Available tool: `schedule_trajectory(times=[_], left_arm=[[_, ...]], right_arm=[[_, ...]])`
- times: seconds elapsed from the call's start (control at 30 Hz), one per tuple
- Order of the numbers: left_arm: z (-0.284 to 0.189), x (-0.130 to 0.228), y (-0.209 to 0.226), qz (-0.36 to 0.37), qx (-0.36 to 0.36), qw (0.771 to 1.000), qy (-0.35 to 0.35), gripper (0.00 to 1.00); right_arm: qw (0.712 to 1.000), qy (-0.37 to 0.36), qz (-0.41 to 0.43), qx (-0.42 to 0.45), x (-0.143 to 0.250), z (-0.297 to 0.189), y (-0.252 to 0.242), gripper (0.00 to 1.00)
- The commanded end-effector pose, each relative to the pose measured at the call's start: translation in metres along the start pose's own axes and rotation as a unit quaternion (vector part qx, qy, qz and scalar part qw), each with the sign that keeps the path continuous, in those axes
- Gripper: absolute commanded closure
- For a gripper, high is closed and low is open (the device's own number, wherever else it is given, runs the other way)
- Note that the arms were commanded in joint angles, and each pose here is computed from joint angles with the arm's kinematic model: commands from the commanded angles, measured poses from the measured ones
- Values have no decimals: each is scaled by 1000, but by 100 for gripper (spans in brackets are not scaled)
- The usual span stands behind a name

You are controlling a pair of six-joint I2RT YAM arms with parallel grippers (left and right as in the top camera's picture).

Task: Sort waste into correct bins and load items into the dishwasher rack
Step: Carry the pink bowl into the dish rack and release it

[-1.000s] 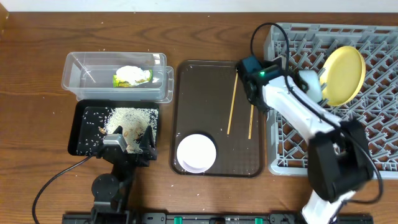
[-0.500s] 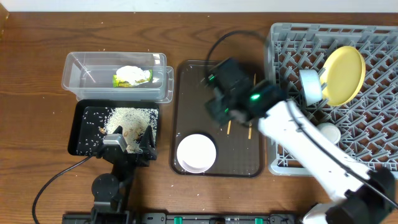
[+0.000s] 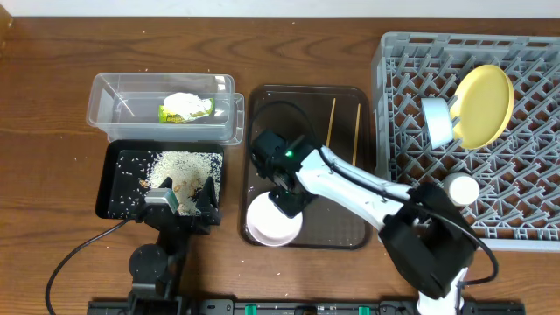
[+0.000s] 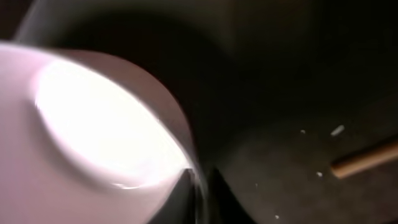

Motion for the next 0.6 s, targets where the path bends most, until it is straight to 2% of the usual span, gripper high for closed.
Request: schedule_trajectory(times=[0.0,0.13,0.23,0.27,0.37,0.43,0.57], left_arm=[[1,11,5,6,-6,1000,20,8],[1,11,5,6,-6,1000,20,8],[1,11,5,6,-6,1000,20,8],[1,11,5,6,-6,1000,20,8],[1,11,5,6,-6,1000,20,8],[1,11,5,6,-6,1000,20,8],[1,11,5,6,-6,1000,20,8]], right_arm=[[999,-20,16,21,0,-16,-18,99],[990,-72,78,98,6,-62,-55,99],[957,-121,169,202,27,-113,-97,99],[936,-137,209,247,38,-133,-113,99],[851,-185,320,374,77,-192,-155,99],[790,-210,371,441,103,-226,-176,99],[690,-219,440,532,146,-269,-203,99]])
Point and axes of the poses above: each gripper's point midway between its finger pads, its own z axis out along the fingers, its own y axis along the line the jaws close on, x = y × z, the point moved 5 cm from there along -z, back along the fingers, and after that the axes turned 13 degrees about -z, right-handed, at the moved point
